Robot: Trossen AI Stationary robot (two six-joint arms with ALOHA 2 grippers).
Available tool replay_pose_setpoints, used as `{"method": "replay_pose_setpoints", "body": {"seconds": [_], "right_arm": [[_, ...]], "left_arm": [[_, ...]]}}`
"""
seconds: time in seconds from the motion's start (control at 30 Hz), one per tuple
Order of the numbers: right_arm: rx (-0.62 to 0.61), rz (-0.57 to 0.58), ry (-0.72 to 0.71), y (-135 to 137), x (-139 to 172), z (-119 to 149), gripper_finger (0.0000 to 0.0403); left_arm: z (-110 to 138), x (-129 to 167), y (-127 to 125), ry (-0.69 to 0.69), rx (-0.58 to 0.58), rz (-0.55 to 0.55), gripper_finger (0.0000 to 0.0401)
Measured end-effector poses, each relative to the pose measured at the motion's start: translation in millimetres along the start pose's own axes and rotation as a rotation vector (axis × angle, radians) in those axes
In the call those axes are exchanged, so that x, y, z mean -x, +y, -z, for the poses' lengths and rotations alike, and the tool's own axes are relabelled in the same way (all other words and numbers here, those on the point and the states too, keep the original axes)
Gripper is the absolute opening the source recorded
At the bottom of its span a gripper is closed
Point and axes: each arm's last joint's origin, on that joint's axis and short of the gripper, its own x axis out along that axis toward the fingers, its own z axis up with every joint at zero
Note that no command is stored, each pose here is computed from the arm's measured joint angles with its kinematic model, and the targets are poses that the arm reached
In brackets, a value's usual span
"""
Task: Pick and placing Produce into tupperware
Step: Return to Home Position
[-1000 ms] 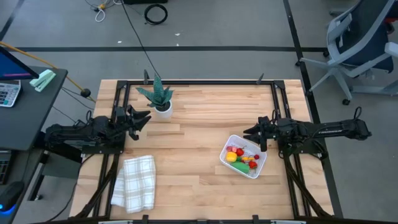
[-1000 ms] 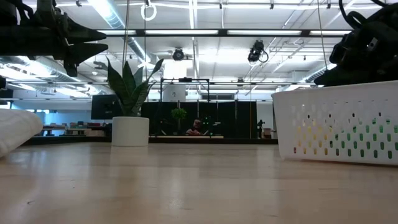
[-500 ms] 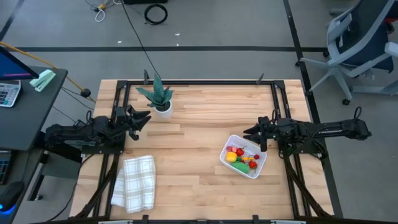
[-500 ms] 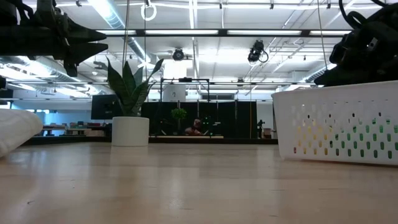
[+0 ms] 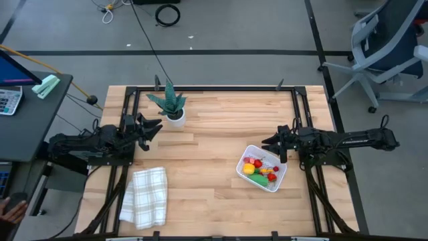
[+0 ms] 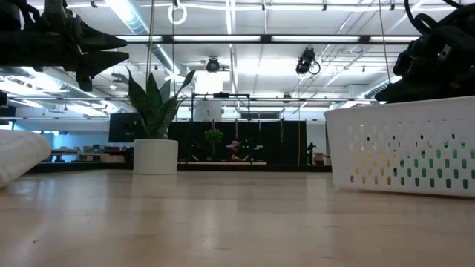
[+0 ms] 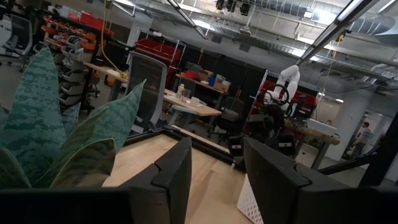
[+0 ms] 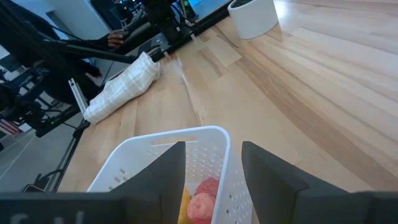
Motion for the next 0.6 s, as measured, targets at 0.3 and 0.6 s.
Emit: {"method": "replay_pose_setpoints", "body": {"seconds": [0.3,0.6], "right_arm": [[0.0,0.0,0.0,0.0,0.0,0.0,0.0165],[0.0,0.0,0.0,0.0,0.0,0.0,0.0165]], "left_arm": [[0.0,0.0,0.0,0.0,-0.001,0.0,0.0141],[0.0,0.0,0.0,0.0,-0.001,0.0,0.0148]]}}
